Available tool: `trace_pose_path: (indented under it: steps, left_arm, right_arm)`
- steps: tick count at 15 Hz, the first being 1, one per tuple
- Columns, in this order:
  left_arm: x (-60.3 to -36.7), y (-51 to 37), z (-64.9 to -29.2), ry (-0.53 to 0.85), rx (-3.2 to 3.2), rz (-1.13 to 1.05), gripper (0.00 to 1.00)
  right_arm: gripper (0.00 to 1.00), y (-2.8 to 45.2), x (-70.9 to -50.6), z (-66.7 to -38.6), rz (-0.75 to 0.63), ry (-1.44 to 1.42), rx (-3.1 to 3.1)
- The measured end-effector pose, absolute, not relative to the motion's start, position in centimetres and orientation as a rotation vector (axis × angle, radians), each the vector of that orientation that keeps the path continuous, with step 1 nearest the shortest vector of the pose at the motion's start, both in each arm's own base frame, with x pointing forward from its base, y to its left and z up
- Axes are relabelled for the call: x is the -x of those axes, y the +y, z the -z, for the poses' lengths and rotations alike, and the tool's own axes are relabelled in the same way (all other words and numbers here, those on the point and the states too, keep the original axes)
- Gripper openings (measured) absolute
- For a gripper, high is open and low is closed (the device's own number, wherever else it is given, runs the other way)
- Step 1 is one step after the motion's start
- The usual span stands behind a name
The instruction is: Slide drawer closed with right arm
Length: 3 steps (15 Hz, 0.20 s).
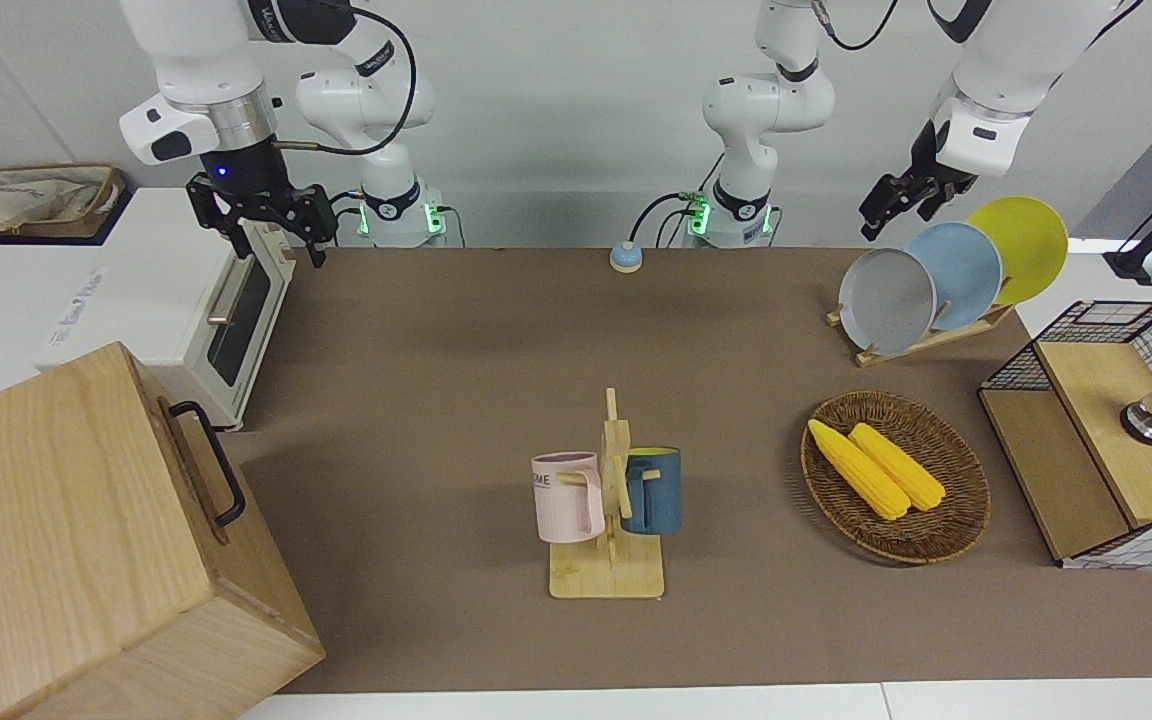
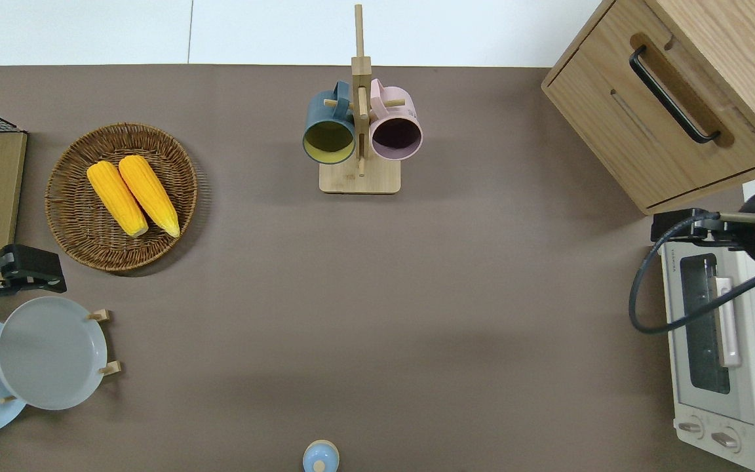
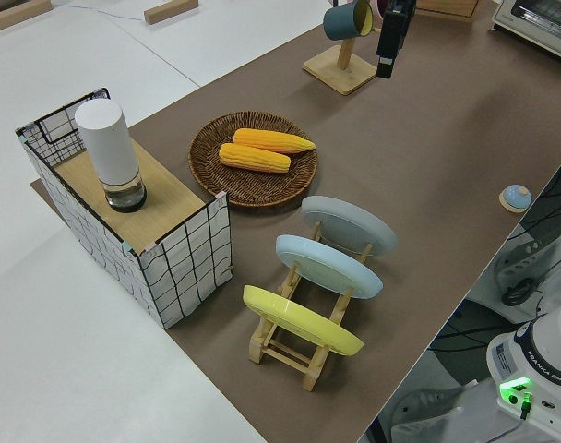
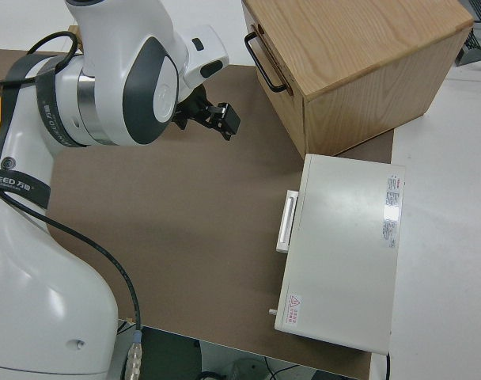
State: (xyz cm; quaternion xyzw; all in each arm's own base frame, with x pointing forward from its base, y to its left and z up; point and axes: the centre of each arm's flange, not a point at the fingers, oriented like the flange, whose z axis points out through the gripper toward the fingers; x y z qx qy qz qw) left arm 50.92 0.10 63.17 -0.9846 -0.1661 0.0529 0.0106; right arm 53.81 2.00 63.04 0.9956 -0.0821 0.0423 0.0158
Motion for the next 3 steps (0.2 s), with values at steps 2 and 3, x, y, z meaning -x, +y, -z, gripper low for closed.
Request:
trace_pose_path:
  steps: [2,3]
  left_arm:
    - [-50.92,0.10,-63.17,-0.518,3.073,-0.165,1.00]
    - [-50.92,0.10,-63.17,-0.518,3.073,-0.165,1.00]
  right_arm:
    - [0.99,2.02,-53.82,-63.28,-0.139,-0.255,-3.097]
    - [0.99,2.02,-53.82,-63.35,-0.140,-0.255,-3.097]
